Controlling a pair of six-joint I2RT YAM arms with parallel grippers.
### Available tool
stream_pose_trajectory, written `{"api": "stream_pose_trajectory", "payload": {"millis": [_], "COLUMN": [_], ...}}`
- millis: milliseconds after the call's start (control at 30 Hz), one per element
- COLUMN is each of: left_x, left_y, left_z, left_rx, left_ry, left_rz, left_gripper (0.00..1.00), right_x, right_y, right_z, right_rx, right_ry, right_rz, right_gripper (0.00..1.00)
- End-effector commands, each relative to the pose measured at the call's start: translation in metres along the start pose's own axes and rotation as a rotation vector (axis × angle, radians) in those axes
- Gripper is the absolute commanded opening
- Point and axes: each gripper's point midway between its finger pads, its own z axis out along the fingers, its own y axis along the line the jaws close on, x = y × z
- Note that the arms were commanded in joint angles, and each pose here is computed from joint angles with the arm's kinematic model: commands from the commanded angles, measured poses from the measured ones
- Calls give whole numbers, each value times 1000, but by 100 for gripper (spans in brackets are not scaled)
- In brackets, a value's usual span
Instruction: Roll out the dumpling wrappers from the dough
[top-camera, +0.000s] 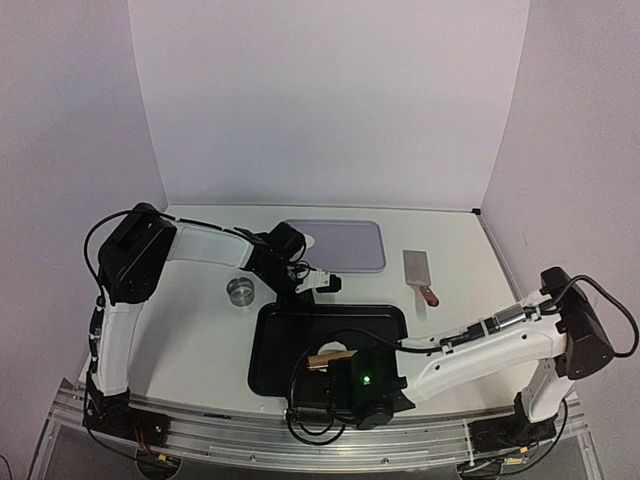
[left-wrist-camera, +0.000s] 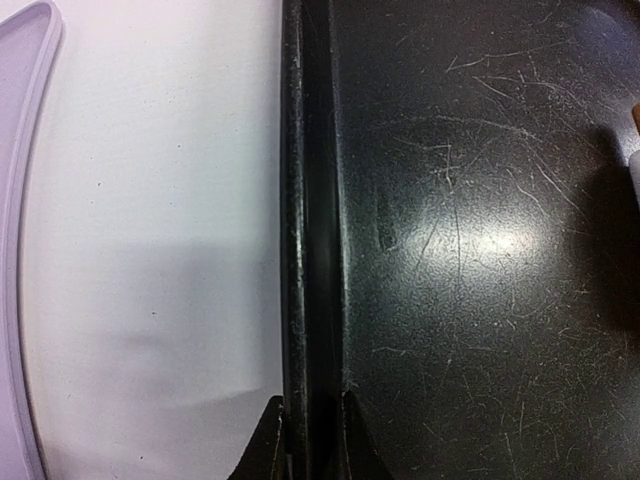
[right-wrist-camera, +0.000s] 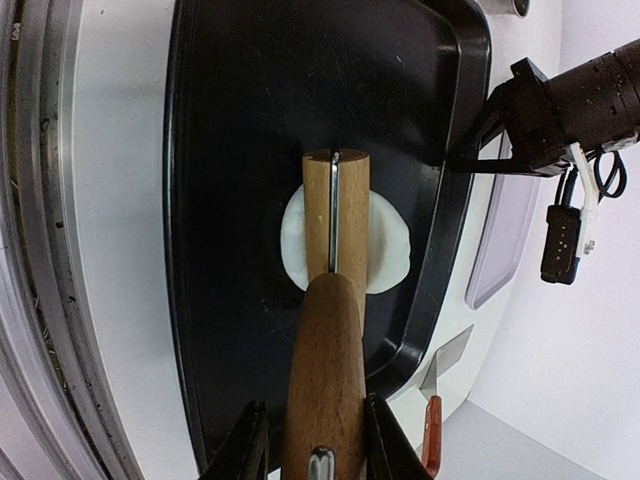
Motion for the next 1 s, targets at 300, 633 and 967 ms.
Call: {"api": "stream_pose_trajectory", "payload": {"millis": [300, 633, 967], "left_x": [7, 12, 9], "left_y": [30, 27, 29], "left_z": [1, 2, 1], "left_rx": [-117, -114, -116], "left_ry": [53, 66, 57], "left_rz": [83, 91, 90], "left_gripper": [0, 0, 0], "right_x": [14, 15, 20], "right_y": [86, 63, 80], "right_z": [8, 25, 7], "right_rx": [-399, -329, -362], "right_ry": [83, 110, 113], "right_rz": [-6, -11, -3], "right_gripper": [0, 0, 0]}}
